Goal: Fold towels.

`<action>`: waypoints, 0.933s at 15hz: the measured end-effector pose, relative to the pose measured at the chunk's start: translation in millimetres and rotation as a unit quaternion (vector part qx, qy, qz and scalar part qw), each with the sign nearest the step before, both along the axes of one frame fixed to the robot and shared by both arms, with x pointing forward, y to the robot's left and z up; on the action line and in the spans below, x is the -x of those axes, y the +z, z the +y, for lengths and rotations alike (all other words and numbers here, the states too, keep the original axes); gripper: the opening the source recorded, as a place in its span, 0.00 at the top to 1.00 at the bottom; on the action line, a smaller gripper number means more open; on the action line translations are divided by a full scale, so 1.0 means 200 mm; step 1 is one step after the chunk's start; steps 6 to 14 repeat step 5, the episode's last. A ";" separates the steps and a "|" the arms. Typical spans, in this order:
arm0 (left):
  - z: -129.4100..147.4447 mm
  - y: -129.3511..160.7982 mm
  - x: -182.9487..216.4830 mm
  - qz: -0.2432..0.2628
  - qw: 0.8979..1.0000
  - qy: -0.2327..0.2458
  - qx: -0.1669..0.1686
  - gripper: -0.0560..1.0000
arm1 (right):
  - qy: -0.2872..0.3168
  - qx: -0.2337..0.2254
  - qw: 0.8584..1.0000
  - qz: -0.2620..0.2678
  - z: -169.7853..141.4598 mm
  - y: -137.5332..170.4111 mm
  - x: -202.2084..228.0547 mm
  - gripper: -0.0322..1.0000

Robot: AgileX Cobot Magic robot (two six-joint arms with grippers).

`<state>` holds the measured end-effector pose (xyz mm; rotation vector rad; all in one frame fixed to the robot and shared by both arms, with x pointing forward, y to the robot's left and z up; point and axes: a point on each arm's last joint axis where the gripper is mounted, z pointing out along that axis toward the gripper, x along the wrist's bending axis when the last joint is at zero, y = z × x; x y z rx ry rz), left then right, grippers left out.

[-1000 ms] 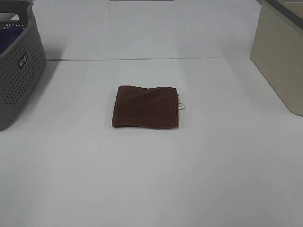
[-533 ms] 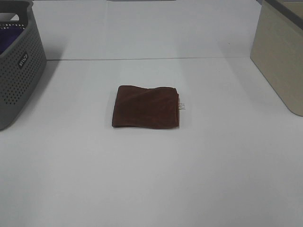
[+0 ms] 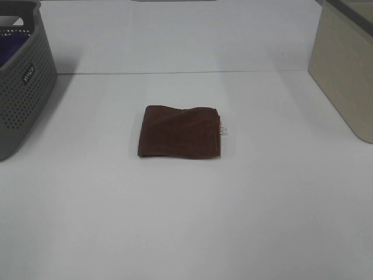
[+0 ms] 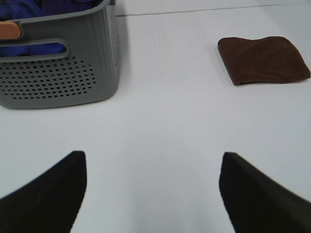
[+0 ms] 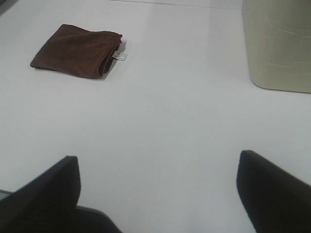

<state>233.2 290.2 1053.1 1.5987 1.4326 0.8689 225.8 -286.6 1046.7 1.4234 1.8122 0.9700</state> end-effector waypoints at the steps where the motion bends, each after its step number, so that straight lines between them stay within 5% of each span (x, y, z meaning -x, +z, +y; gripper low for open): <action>1: 0.00 0.00 0.00 0.000 1.000 0.000 0.000 0.26 | 0.001 0.001 1.000 0.000 0.00 0.00 0.00 0.17; 14: 0.00 0.00 0.00 0.000 1.000 0.000 0.000 0.26 | 0.001 0.002 1.000 0.000 0.00 0.00 0.00 0.17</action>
